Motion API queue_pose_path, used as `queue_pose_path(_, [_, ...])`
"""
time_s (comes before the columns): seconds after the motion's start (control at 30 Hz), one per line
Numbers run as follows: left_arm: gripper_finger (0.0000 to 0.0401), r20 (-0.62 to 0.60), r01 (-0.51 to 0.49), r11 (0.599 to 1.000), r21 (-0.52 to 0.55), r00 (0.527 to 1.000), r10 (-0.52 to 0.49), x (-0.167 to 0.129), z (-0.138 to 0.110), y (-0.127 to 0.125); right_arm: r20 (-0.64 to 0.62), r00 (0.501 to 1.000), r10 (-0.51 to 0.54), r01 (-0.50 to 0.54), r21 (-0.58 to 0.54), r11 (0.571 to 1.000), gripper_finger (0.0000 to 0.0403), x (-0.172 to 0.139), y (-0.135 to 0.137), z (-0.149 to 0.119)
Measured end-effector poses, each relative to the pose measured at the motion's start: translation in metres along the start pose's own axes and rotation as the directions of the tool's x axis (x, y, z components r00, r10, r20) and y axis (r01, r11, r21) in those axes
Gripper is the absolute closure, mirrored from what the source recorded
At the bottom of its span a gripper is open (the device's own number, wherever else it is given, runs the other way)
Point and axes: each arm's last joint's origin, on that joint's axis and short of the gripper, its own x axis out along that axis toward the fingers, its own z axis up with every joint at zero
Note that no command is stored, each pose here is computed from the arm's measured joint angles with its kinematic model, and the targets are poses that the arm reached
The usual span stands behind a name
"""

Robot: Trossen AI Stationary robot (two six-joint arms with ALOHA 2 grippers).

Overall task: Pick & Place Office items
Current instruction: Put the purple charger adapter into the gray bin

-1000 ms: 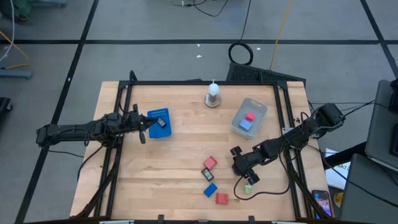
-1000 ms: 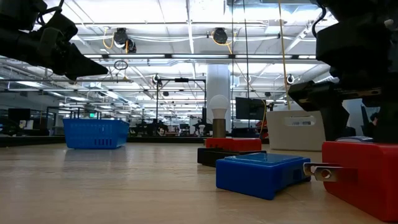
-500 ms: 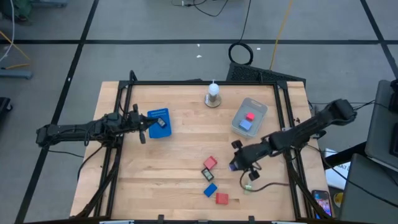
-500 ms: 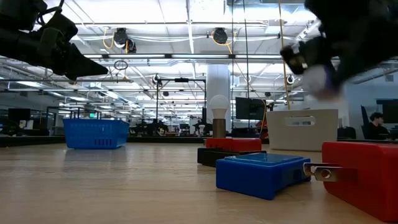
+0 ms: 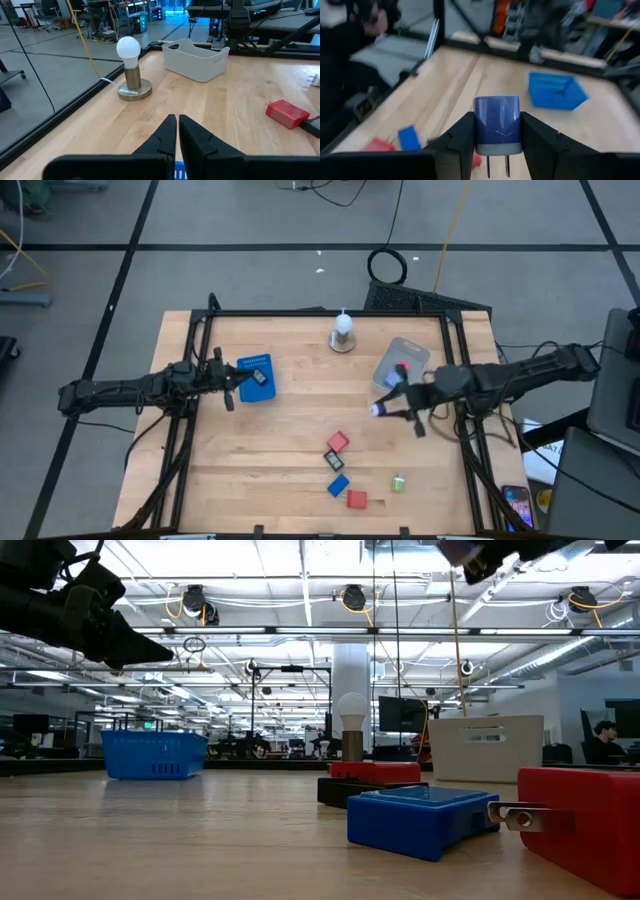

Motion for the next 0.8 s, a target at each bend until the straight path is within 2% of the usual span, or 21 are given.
queue_pose_path(0.13, [0.0377, 0.0, 0.0, 1.0, -0.002, 1.0, 0.0, 0.0, 0.0, 0.0, 0.084, 0.991, -0.104, 0.1, 0.047, 0.994, 0.0285, -0.026, -0.01, 0.008])
queue_pose_path(0.23, [0.0377, 0.0, 0.0, 1.0, 0.001, 1.0, 0.0, 0.0, 0.0, 0.0, 0.132, 0.971, -0.198, 0.189, 0.08, 0.979, 0.0285, -0.044, -0.014, 0.003])
queue_pose_path(0.57, [0.0377, 0.0, 0.0, 1.0, 0.0, 1.0, 0.0, 0.0, 0.0, 0.0, 0.307, 0.894, -0.326, 0.282, 0.18, 0.942, 0.0285, -0.095, -0.013, -0.034])
queue_pose_path(0.8, [0.0377, 0.0, 0.0, 1.0, -0.001, 1.0, 0.0, 0.0, 0.0, 0.0, 0.39, 0.824, -0.411, 0.344, 0.233, 0.91, 0.0285, -0.101, -0.01, -0.074])
